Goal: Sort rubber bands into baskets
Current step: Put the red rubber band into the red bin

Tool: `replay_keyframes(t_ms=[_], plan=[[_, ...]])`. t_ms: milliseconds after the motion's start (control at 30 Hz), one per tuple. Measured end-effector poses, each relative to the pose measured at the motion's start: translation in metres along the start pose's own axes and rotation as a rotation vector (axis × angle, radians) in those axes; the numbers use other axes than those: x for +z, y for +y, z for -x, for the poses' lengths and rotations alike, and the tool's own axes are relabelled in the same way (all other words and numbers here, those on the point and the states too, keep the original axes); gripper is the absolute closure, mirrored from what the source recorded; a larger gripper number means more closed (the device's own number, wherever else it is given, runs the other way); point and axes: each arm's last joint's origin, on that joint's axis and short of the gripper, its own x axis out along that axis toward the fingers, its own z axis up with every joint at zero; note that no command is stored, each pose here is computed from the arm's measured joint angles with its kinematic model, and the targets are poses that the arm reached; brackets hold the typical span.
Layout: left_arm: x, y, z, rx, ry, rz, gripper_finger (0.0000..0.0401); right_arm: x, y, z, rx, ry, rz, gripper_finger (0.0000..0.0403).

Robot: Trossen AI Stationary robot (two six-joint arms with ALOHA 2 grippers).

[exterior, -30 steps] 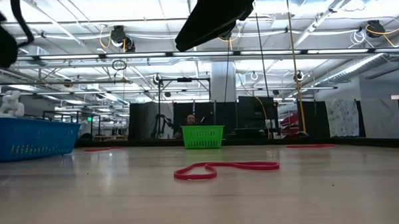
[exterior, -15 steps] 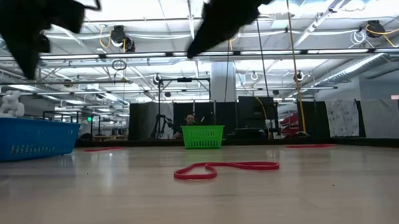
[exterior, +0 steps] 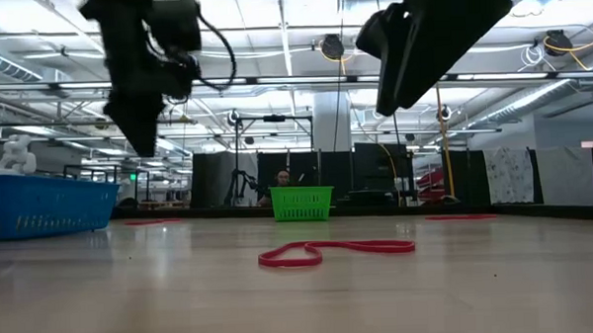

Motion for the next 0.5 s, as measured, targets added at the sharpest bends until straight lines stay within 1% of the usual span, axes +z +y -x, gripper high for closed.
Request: replay_keyframes(t_ms=[100, 233, 300, 400, 500], plan=[[0.019, 0.027, -0.017, 0.035, 0.017, 0.077, 0.0271, 0.0, 0.003, 0.0, 0.006, -0.01, 0.026, 0.0264], [0.041, 0.064, -0.047, 0.006, 0.058, 0.192, 0.0271, 0.0, 0.004, 0.001, 0.006, -0.01, 0.033, 0.0264], [0.05, 0.082, -0.062, 0.001, 0.056, 0.235, 0.0271, 0.0, 0.004, 0.001, 0.005, -0.009, 0.037, 0.0264], [0.055, 0.105, -0.081, 0.016, 0.075, 0.311, 0.0271, 0.0, 0.004, 0.001, 0.005, -0.006, 0.049, 0.0264], [0.055, 0.12, -0.096, 0.025, 0.119, 0.364, 0.0271, -0.001, 0.004, 0.001, 0.004, -0.005, 0.078, 0.0264]])
